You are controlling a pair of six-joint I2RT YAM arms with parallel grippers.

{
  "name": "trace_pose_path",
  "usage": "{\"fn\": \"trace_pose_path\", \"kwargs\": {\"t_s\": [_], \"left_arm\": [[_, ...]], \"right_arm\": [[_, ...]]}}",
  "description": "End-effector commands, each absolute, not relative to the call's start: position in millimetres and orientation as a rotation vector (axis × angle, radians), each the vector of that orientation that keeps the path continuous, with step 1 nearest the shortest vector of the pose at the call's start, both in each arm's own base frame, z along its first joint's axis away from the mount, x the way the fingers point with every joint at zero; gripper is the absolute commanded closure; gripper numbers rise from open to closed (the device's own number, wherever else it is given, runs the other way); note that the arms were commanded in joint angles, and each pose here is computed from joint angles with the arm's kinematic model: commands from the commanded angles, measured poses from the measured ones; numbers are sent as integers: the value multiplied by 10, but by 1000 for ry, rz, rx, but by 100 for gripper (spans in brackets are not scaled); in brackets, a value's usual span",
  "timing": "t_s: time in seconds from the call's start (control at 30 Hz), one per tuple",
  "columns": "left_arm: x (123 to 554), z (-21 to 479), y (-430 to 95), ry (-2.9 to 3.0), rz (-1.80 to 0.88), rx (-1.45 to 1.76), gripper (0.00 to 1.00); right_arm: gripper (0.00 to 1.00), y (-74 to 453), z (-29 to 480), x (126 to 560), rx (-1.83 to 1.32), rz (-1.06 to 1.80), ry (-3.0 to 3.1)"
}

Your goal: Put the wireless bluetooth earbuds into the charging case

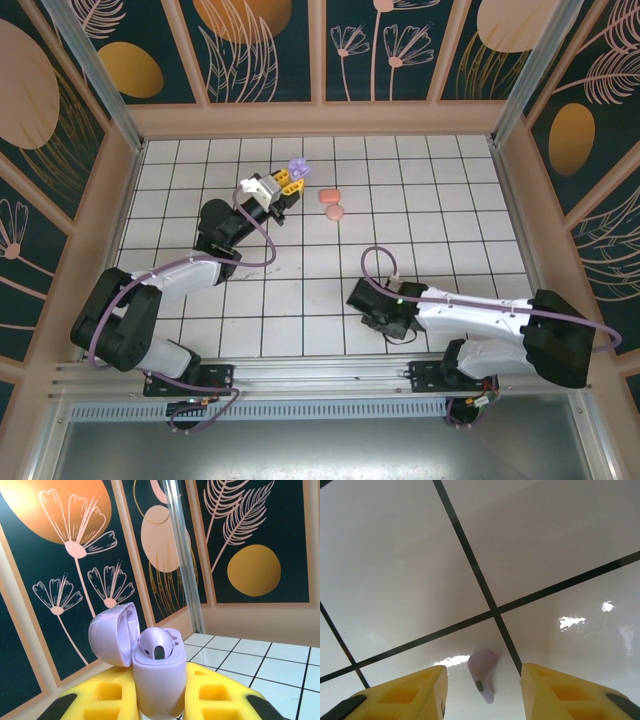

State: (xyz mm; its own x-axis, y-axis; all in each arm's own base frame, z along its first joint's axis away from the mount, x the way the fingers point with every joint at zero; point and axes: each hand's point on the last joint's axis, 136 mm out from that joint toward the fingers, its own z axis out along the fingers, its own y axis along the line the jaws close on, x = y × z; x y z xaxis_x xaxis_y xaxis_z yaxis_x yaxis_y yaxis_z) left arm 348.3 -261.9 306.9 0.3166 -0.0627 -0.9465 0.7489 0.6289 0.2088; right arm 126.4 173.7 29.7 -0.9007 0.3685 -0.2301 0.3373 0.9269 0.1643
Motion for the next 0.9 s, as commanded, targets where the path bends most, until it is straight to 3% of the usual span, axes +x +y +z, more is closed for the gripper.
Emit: {"fn": "trace_pose_path", "kwargs": {"t_s": [0.0,0.87], "left_arm": [[3418,3215,-2602,1081,-613,706,100],[3462,3181,-2614,1089,-599,710,100]], "right_arm": [[58,1710,221,1279,503,141,2828],[71,1754,26,1268,365,81,2912]]}}
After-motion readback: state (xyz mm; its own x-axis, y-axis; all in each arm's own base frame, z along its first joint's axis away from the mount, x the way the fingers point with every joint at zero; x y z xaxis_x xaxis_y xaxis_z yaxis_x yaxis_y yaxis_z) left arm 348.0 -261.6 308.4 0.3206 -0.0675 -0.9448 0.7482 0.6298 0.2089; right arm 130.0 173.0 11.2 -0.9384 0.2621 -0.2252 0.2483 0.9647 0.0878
